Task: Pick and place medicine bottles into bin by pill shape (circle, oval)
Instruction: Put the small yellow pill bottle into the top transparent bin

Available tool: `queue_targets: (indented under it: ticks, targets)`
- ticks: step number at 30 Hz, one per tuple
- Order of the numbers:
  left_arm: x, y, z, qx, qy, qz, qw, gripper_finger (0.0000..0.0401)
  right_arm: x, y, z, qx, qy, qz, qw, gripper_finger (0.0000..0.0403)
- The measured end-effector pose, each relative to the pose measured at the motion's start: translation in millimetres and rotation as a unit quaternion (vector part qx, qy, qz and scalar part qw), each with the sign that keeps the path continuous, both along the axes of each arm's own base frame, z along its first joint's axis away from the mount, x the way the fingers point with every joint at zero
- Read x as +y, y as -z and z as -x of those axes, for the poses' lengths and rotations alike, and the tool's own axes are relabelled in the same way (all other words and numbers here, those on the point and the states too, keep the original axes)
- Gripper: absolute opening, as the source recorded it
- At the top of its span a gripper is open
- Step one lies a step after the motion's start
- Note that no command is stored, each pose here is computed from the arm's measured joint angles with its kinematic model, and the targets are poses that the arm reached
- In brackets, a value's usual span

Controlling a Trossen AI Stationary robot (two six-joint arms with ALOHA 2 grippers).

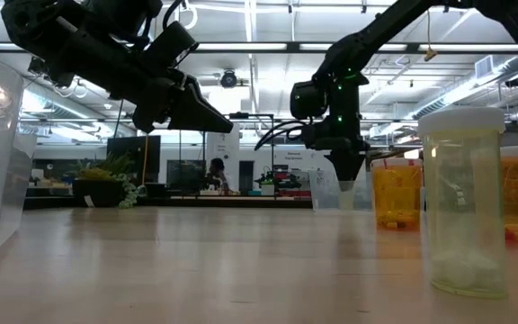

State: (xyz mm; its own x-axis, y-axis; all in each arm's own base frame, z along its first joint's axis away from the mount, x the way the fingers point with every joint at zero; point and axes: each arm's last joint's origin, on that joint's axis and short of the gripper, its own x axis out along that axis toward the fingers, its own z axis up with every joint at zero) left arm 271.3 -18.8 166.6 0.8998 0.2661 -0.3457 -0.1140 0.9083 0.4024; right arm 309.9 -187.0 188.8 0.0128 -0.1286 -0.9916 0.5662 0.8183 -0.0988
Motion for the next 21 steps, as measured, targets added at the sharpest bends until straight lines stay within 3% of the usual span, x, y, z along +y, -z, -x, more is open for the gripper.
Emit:
queue_targets:
  ticks: [9,21]
  targets:
    - [0.0,0.4,0.1,0.002,0.0,0.0,1.0,0.0052,0.5,0.0,-0.4,-0.005,0.003,-0.007,1.0,0.0132]
    - [0.1,0.7,0.3,0.004,0.0,0.0,1.0,0.0059,0.5,-1.5,-0.3,-0.003,0.0,-0.008,1.0,0.02]
